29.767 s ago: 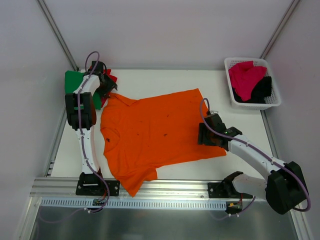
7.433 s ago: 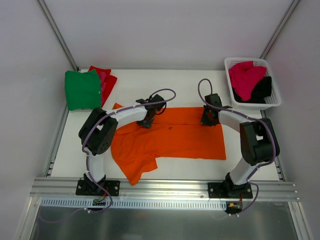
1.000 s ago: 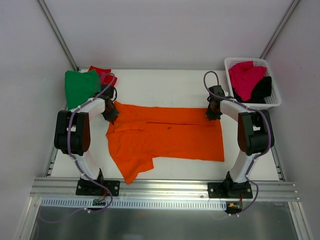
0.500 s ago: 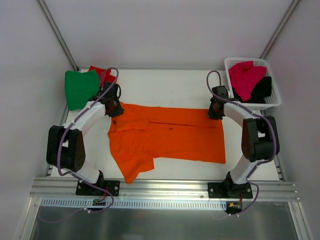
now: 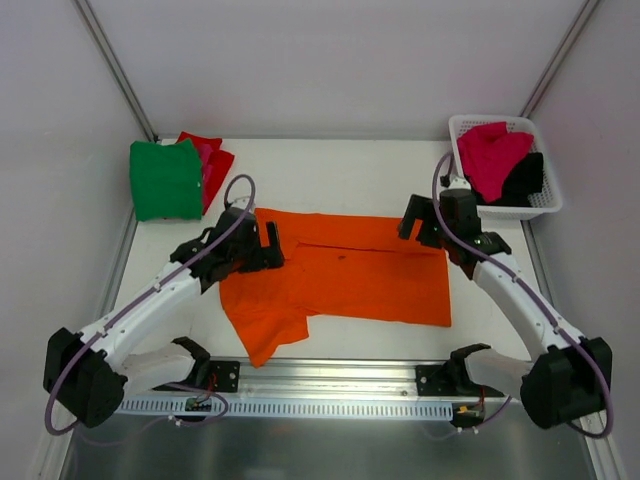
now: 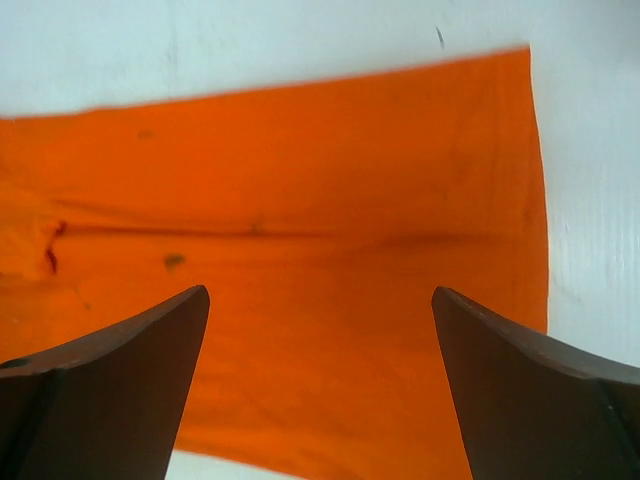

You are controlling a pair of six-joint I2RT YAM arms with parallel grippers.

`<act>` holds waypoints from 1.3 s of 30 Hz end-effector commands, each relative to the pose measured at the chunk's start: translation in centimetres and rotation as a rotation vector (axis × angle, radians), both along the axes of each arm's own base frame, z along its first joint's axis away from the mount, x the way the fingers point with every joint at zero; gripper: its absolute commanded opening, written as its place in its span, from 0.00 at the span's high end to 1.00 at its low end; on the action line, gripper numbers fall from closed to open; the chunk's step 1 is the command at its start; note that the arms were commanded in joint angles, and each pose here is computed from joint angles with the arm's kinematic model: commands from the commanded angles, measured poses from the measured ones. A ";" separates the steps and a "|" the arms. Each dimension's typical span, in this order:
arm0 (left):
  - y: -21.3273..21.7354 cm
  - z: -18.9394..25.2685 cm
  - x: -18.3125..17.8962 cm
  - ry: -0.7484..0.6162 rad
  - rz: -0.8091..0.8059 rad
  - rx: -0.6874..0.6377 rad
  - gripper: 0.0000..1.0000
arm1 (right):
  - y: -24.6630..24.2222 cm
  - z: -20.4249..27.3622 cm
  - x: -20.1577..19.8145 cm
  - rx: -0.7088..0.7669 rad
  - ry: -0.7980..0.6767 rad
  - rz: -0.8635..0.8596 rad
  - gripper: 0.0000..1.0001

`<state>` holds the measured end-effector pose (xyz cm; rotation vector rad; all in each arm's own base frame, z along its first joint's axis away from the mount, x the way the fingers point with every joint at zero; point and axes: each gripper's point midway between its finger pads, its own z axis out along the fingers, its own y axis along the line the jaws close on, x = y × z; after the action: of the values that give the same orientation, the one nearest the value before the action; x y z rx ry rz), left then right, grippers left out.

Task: Fold and stack the t-shirts
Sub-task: Fold the tshirt

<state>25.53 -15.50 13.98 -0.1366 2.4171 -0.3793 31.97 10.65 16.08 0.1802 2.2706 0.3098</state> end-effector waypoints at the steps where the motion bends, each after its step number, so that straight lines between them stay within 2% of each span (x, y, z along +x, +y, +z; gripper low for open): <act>1: 1.3 -3.4 -5.9 0.144 0.013 -0.006 0.01 | -1.6 -1.7 -4.4 0.001 0.057 -0.048 0.00; 2: 1.2 -2.8 -6.8 0.135 0.023 -0.058 0.01 | -1.9 -1.7 -5.1 0.002 0.054 -0.056 0.01; 4: 1.4 -3.8 -9.7 0.200 0.006 -0.066 0.01 | -2.7 -1.6 -7.1 -0.003 0.057 -0.072 0.01; 5: 1.5 -3.3 -10.4 0.188 0.002 -0.089 0.01 | -3.1 -1.5 -7.6 -0.008 0.056 -0.082 0.01; 6: 2.2 -3.8 -12.0 0.243 0.017 -0.071 0.01 | -3.8 -1.7 -8.5 -0.027 0.076 -0.100 0.01; 9: 2.3 -3.2 -14.6 0.281 -0.013 -0.084 0.02 | -4.2 -1.3 -10.0 -0.015 0.064 -0.105 0.01; 13: 4.1 -3.6 -19.7 0.436 -0.044 -0.005 0.03 | -4.3 -2.0 -11.1 -0.019 0.093 -0.091 0.00; 16: 3.9 -4.0 -22.3 0.528 -0.094 -0.005 0.05 | -4.2 -3.3 -11.6 -0.018 0.128 -0.077 0.00; 19: 4.9 -5.8 -24.3 0.621 -0.120 0.089 0.05 | -4.1 -4.0 -11.9 -0.021 0.141 -0.065 0.01; 23: 4.9 -7.4 -25.1 0.658 -0.164 0.238 0.05 | -4.2 -4.7 -12.1 -0.033 0.137 -0.053 0.01; 28: 3.5 -8.2 -24.2 0.601 -0.259 0.412 0.01 | -4.2 -4.5 -12.0 -0.039 0.120 -0.044 0.00; 30: 2.3 -9.4 -24.0 0.598 -0.298 0.402 0.01 | -4.2 -4.2 -12.0 -0.039 0.113 -0.039 0.01; 33: 1.9 -10.9 -23.7 0.599 -0.367 0.468 0.01 | -4.3 -4.1 -12.1 -0.037 0.106 -0.041 0.03; 39: -0.4 -11.3 -22.3 0.545 -0.491 0.494 0.01 | -4.2 -4.4 -12.3 -0.031 0.113 -0.042 0.05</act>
<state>1.97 -13.90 2.17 0.5217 3.0706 0.1454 19.94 6.27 11.81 0.2514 2.3725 0.2395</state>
